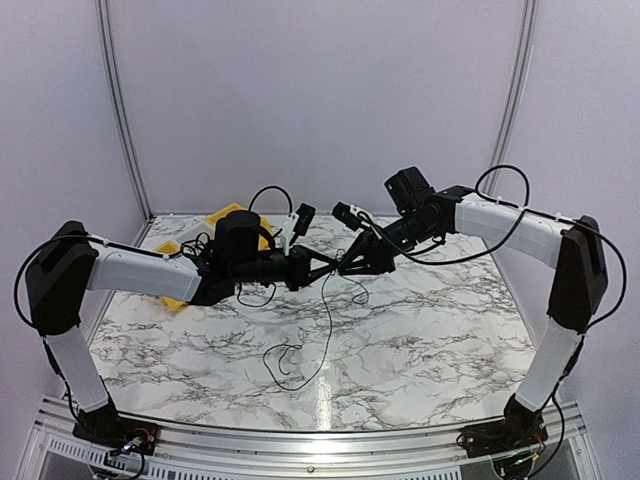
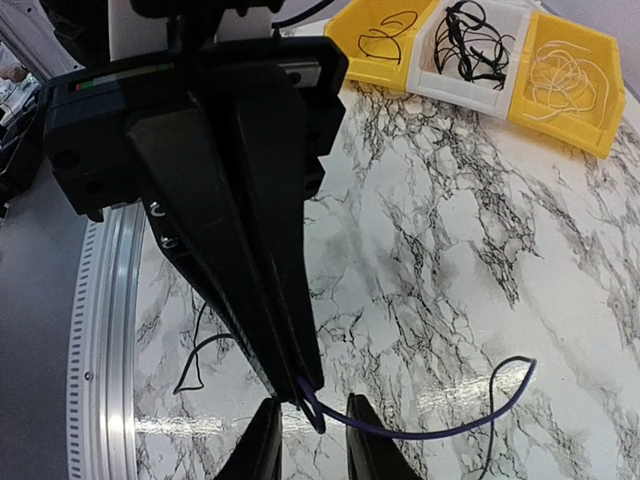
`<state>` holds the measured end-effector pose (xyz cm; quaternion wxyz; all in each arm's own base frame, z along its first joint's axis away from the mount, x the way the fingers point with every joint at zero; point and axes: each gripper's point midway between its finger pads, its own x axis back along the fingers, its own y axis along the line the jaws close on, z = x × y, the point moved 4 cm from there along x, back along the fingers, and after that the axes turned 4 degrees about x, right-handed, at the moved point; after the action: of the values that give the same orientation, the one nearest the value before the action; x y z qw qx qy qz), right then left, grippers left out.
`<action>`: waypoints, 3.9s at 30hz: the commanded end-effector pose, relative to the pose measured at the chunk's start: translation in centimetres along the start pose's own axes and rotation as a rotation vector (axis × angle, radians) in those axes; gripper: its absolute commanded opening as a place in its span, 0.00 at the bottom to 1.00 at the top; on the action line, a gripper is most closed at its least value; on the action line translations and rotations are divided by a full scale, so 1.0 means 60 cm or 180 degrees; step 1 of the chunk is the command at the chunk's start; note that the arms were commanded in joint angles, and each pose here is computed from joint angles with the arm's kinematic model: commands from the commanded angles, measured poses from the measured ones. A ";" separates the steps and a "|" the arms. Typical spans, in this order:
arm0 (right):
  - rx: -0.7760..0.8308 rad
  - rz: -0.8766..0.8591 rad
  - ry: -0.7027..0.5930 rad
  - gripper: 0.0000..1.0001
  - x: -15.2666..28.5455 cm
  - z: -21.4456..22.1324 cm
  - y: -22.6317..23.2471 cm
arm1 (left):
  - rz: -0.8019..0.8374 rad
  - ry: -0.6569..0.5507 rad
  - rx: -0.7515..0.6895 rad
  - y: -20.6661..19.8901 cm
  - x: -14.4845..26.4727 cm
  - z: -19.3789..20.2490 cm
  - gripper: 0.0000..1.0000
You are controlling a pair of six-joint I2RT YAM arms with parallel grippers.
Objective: Untangle the cables
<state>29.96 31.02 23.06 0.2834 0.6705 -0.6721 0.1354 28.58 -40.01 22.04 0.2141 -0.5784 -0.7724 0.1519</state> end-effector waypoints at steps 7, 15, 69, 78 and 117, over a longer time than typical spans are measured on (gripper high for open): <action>0.0169 -0.0072 -0.0284 0.14 0.021 -0.035 0.021 | 0.0113 -0.0079 -0.0033 -0.014 0.003 -0.007 0.00; 0.0201 0.0009 -0.0343 0.00 0.035 -0.037 0.016 | 0.0092 -0.0072 -0.0026 -0.012 0.005 -0.003 0.07; 0.0052 0.0204 -0.0025 0.00 0.028 -0.006 -0.008 | -0.0109 -0.0544 -0.0067 0.000 -0.007 -0.025 0.34; 0.0036 0.0203 -0.0017 0.00 0.027 -0.005 -0.008 | -0.0155 -0.0424 -0.0087 0.010 -0.012 -0.009 0.14; 0.0118 0.0181 0.0122 0.00 0.017 0.006 0.008 | -0.0686 -0.1159 0.0623 0.110 0.092 -0.035 0.33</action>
<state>29.27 29.68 22.78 0.2857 0.6580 -0.6771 0.1644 36.41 -31.57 17.16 0.2123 -0.3543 -0.8471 0.3345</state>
